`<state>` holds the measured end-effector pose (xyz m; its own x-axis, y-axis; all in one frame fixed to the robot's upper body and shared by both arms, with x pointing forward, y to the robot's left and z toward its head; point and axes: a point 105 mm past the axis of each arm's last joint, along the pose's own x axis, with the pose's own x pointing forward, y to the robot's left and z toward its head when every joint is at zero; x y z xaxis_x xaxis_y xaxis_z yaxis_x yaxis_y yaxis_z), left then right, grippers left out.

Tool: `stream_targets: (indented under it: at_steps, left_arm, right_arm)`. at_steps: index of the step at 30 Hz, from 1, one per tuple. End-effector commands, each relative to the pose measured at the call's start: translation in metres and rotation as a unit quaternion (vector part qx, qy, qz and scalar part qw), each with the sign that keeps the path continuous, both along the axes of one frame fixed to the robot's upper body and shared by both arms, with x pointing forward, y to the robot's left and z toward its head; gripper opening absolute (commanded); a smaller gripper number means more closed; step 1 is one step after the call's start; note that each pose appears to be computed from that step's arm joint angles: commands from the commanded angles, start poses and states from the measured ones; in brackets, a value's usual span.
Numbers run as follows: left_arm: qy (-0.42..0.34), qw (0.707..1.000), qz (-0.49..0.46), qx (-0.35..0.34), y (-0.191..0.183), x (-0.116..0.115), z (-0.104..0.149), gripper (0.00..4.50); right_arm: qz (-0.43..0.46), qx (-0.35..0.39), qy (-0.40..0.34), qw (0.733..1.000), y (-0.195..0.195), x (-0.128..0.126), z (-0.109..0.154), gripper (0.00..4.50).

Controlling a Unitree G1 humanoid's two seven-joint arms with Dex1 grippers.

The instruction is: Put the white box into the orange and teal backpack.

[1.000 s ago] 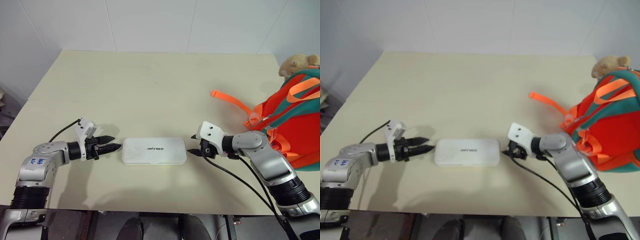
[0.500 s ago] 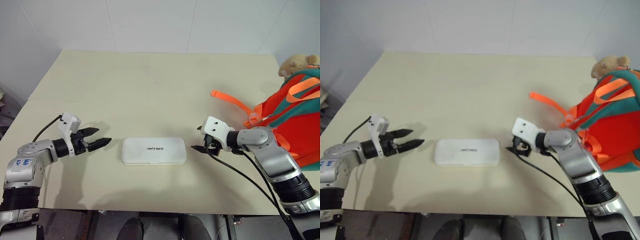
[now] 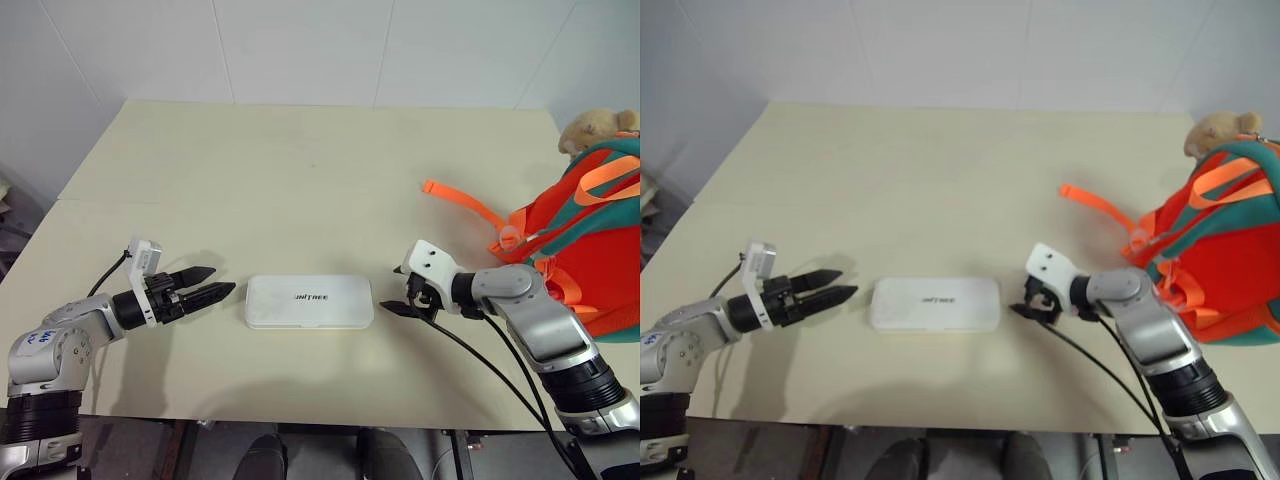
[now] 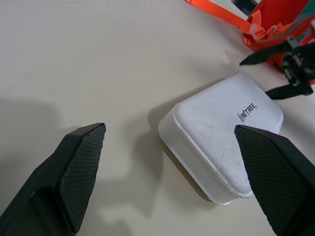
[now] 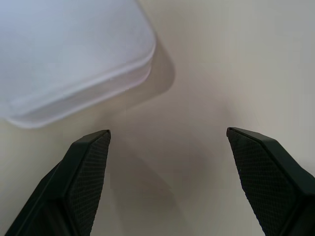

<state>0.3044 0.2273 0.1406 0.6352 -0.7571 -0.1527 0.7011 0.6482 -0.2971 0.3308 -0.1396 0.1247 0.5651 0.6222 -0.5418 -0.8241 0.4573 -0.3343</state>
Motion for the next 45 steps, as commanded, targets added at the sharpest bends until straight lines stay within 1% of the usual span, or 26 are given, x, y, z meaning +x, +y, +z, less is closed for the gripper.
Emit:
stream_targets:
  at_steps: [1, 5, 9, 12, 16, 28, 34, 45]
  left_arm:
    - [-0.007, 1.0, -0.009, -0.014, -0.002, -0.003, 0.006, 4.48]
    - [0.009, 1.0, -0.012, -0.021, -0.004, -0.002, -0.002, 4.48]
    - [0.032, 0.998, -0.023, -0.04, -0.01, -0.001, -0.006, 4.48]
    - [0.058, 0.998, -0.026, -0.028, -0.009, -0.001, -0.015, 4.48]
    - [0.081, 0.995, -0.037, -0.039, -0.011, -0.001, -0.023, 4.48]
    - [0.121, 0.983, -0.086, -0.105, -0.035, 0.01, -0.028, 4.48]
    - [0.153, 0.979, -0.1, -0.094, -0.041, 0.012, -0.04, 4.48]
    - [0.164, 0.974, -0.136, -0.082, -0.05, 0.013, -0.041, 4.48]
  right_arm:
    - [-0.003, 0.0, -0.022, 1.0, -0.001, 0.0, 0.009, 4.5]
    - [0.008, 0.01, -0.026, 1.0, 0.01, -0.001, 0.01, 4.5]
    - [0.015, 0.012, -0.028, 0.999, 0.014, -0.001, 0.011, 4.5]
    - [0.017, 0.011, -0.028, 0.999, 0.014, -0.001, 0.011, 4.5]
    - [0.024, 0.009, -0.028, 0.999, 0.017, -0.001, 0.01, 4.5]
    - [0.035, 0.007, -0.031, 0.999, 0.023, 0.0, 0.011, 4.5]
    - [0.04, 0.006, -0.031, 0.999, 0.024, -0.001, 0.011, 4.5]
    - [0.053, 0.007, -0.034, 0.998, 0.033, 0.001, 0.012, 4.5]
